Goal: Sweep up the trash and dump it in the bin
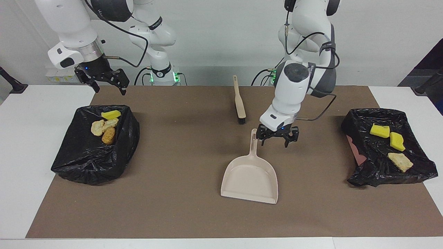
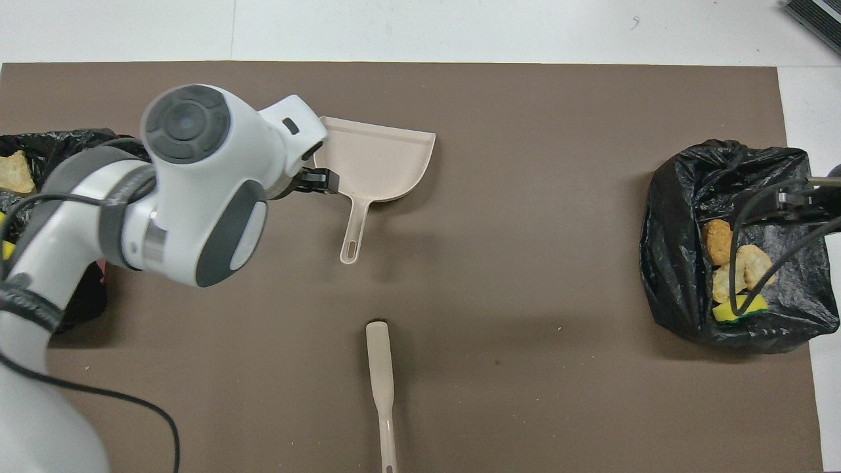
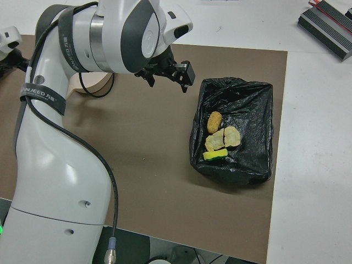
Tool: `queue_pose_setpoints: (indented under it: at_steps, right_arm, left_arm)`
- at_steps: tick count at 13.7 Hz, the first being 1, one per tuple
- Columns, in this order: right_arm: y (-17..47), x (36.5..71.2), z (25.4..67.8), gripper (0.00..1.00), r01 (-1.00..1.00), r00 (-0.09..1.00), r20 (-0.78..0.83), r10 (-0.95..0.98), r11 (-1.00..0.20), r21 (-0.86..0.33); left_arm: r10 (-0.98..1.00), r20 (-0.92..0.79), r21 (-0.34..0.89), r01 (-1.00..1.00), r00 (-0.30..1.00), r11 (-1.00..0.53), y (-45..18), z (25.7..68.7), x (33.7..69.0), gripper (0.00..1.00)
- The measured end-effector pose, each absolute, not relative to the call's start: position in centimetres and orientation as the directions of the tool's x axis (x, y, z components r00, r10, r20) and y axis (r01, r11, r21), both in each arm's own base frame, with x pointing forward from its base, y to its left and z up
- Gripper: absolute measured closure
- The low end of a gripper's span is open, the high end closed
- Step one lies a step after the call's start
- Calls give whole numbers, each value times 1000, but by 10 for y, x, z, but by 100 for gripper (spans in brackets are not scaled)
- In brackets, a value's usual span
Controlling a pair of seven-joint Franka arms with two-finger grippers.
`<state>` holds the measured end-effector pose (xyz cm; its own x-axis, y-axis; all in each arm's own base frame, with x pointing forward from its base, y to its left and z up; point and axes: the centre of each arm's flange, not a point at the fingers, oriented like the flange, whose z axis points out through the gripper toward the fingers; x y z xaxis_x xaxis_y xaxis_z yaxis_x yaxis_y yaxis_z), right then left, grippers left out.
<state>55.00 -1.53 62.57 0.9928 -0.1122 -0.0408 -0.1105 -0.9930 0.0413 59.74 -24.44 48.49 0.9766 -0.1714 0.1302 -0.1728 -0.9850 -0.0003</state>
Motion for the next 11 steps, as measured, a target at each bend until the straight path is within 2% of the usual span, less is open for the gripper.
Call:
queue_pose_setpoints:
  at_steps: [4, 11]
  right_arm:
    - [-15, 550, 626, 0, -111, 993, -41, -112, -993, 41]
    - [-17, 550, 625, 0, -113, 993, -41, -115, -993, 41]
  left_arm:
    - [-177, 125, 18, -181, 976, -983, -168, 575, 572, 0]
    - [-202, 71, 14, -203, 977, -979, -54, 625, 557, 0]
